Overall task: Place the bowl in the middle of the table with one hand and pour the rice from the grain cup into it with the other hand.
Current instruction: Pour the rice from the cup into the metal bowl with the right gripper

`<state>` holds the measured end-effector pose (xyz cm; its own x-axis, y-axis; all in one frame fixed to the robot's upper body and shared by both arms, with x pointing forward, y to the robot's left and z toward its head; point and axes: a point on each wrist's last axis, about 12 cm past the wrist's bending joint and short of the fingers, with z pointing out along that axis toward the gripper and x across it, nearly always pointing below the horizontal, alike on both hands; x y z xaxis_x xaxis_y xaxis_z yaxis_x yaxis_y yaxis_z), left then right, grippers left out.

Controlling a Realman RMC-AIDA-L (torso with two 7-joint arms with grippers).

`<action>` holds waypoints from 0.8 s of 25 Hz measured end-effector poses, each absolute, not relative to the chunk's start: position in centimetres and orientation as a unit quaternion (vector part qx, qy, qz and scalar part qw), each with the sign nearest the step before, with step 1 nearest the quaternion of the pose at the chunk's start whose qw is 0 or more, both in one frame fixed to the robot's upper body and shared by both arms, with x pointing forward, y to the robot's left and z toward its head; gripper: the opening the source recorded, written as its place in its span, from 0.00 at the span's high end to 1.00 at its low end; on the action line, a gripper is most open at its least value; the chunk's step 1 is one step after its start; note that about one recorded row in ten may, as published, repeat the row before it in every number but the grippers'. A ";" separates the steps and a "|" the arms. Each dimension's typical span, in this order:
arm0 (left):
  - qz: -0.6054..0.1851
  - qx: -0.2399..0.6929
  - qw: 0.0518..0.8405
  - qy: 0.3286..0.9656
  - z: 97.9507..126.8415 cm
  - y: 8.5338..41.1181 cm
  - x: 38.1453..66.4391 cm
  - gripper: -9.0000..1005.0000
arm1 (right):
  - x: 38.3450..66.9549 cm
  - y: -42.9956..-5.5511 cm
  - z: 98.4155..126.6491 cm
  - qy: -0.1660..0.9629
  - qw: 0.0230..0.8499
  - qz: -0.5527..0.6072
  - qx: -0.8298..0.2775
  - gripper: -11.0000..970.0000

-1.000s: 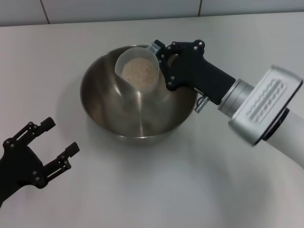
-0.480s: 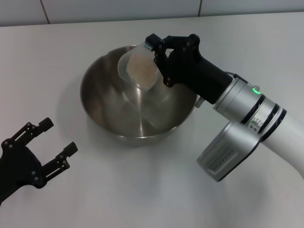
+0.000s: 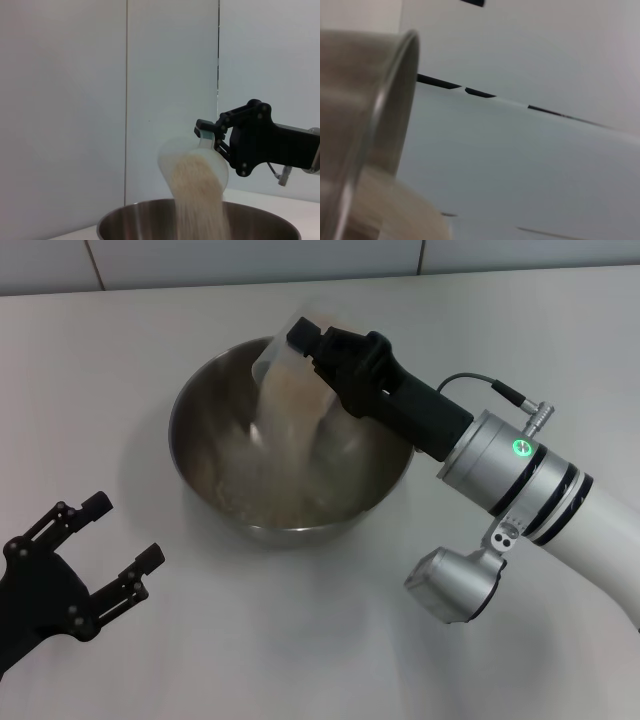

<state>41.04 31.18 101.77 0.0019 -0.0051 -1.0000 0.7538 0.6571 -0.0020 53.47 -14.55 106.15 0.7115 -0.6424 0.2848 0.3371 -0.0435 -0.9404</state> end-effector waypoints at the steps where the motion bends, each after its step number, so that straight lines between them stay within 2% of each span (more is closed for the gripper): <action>1: -0.294 0.291 0.645 0.642 101.8 31.2 41.0 0.21 | 53.5 -14.5 106.2 0.122 0.681 -0.360 -0.626 0.99; 10: -0.296 0.290 0.644 0.642 101.7 31.1 41.0 0.21 | 53.3 -14.0 106.4 0.008 0.631 -0.444 -0.636 0.99; 20: -0.297 0.291 0.643 0.643 101.7 31.0 41.0 0.21 | 53.3 -13.8 106.5 -0.024 0.617 -0.463 -0.636 0.99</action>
<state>40.98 30.96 101.67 -0.0032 -0.0080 -1.0000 0.7565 0.6540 -0.0077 53.34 -13.82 106.51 0.5692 -0.5412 0.6190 0.6018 -0.2387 -0.7621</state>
